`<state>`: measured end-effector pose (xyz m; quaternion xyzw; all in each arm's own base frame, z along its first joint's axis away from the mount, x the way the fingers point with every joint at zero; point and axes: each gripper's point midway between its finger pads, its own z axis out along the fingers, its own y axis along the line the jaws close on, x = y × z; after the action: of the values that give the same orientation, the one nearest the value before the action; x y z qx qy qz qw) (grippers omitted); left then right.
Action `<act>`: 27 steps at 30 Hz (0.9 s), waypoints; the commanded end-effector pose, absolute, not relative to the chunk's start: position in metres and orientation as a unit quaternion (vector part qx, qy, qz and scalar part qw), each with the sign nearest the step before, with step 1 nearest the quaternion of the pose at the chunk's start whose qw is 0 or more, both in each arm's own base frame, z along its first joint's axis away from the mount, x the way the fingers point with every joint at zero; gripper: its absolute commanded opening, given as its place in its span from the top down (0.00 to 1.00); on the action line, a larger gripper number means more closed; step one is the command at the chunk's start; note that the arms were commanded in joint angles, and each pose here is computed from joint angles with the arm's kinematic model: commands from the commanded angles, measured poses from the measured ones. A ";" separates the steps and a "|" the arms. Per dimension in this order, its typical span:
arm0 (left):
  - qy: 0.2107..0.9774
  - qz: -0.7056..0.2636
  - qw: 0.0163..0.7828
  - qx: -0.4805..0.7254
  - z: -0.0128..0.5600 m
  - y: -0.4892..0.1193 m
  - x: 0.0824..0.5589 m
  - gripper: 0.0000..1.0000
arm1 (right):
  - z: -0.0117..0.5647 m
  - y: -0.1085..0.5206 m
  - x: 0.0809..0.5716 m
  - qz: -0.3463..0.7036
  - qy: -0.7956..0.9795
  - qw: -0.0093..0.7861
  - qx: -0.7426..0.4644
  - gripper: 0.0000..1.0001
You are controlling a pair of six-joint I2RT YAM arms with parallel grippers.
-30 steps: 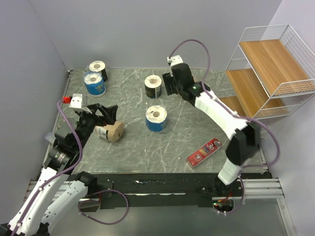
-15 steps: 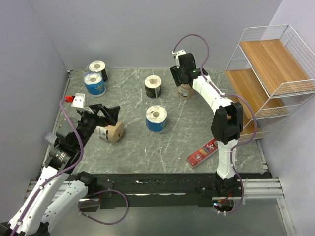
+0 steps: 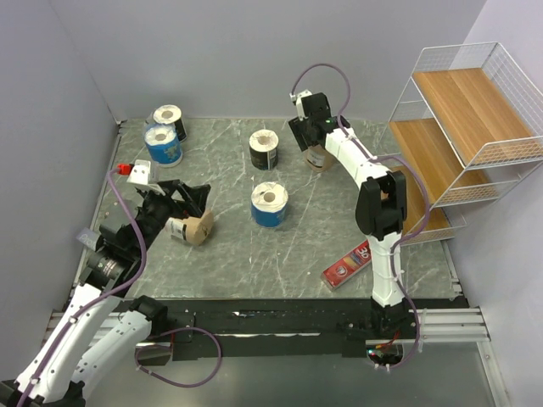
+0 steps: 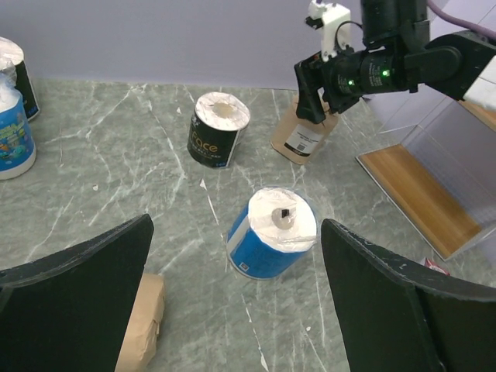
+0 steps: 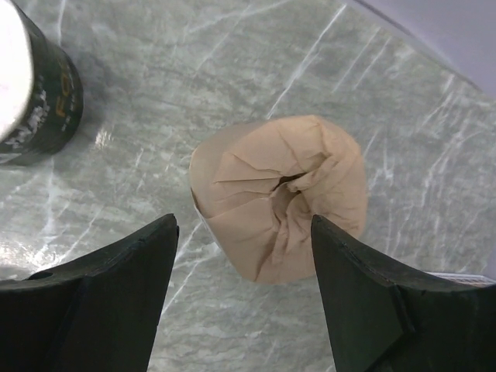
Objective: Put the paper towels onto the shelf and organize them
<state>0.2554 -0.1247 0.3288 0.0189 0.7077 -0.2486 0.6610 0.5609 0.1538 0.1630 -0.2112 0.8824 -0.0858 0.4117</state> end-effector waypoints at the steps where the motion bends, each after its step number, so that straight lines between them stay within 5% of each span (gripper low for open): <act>1: 0.683 -0.268 0.679 0.024 0.351 -0.129 0.252 0.03 | 0.169 0.144 0.567 -0.090 0.884 0.412 -0.203 0.24; 18: 0.685 -0.268 0.677 0.027 0.350 -0.130 0.254 0.04 | 0.133 0.144 0.579 -0.094 0.886 0.392 -0.227 0.28; 27: 0.691 -0.264 0.673 0.027 0.347 -0.131 0.256 0.03 | 0.151 0.142 0.579 -0.129 0.872 0.406 -0.239 0.50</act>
<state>0.2573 -0.1277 0.3250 0.0233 0.7126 -0.2502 0.6551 0.5690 0.1416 0.1153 -0.2392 0.8928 -0.1042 0.3671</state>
